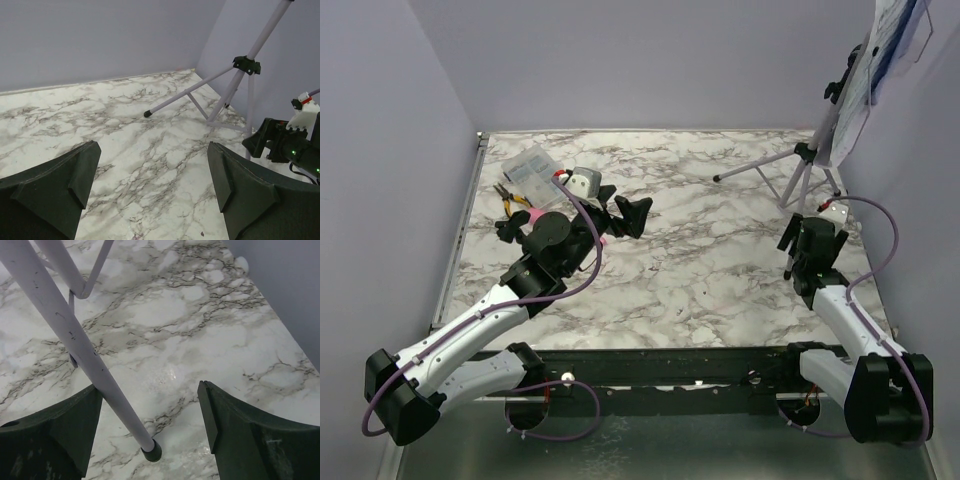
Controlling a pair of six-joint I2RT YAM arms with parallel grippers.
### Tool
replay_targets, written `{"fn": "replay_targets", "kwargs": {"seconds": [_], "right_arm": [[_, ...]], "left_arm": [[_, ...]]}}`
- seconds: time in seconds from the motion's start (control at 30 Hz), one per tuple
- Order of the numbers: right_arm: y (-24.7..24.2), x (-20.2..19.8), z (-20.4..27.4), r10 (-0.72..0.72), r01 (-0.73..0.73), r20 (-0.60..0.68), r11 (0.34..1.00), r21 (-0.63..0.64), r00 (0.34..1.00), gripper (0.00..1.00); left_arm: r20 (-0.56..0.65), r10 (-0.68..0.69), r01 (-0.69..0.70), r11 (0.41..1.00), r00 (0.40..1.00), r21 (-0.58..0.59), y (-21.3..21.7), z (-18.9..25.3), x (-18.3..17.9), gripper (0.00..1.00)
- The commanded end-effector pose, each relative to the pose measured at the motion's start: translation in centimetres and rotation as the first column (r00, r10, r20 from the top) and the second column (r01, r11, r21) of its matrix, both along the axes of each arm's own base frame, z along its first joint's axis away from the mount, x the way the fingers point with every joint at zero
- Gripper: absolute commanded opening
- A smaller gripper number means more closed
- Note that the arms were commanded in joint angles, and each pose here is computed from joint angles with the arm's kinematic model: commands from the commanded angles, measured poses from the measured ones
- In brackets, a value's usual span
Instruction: Set up the instrument practice props
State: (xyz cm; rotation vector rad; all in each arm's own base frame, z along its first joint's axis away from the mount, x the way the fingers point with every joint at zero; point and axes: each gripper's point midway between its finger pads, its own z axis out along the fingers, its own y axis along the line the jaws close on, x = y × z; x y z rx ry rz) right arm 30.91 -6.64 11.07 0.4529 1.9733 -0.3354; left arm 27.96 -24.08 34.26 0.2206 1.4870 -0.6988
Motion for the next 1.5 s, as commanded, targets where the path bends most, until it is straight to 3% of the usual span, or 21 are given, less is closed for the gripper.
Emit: {"fn": "replay_targets", "kwargs": {"seconds": [0.0,0.4,0.47,0.73,1.0,1.23,1.47], "right_arm": [[-3.4,-1.9,0.8,-0.227,0.229,0.033,0.972,-0.053,0.973,0.8],[-4.4,-2.5,2.1,-0.278,0.279,0.028,0.955,-0.1,0.96,0.84],[-3.9,-2.4,2.3,-0.229,0.229,0.009,0.969,-0.098,0.973,0.99],[0.9,0.0,4.0,0.073,-0.073,0.041,0.997,0.008,0.997,1.0],[4.2,0.8,4.0,0.199,-0.206,0.084,0.975,0.08,0.976,1.0],[9.5,-0.7,4.6,0.299,-0.314,0.096,0.915,0.255,0.949,1.0],[15.1,-3.0,6.3,0.45,-0.497,0.213,0.768,0.403,0.867,0.99]], "left_arm": [[0.009,-0.022,0.022,1.0,1.0,-0.01,-0.3,0.8,-0.5,0.97],[0.018,-0.02,0.021,1.0,1.0,-0.016,-0.1,1.2,-0.6,0.97],[0.017,-0.02,0.02,1.0,1.0,-0.015,-0.1,1.1,-0.6,0.97],[0.014,-0.03,0.03,0.999,0.999,-0.02,-0.2,1.2,-0.7,0.97],[0.002,-0.025,0.025,1.0,1.0,-0.007,-0.4,0.6,-0.4,0.97],[0.004,-0.023,0.023,1.0,1.0,-0.01,-0.3,0.8,-0.5,0.97],[-0.001,-0.025,0.025,1.0,1.0,-0.005,-0.4,0.6,-0.4,0.97]]}}
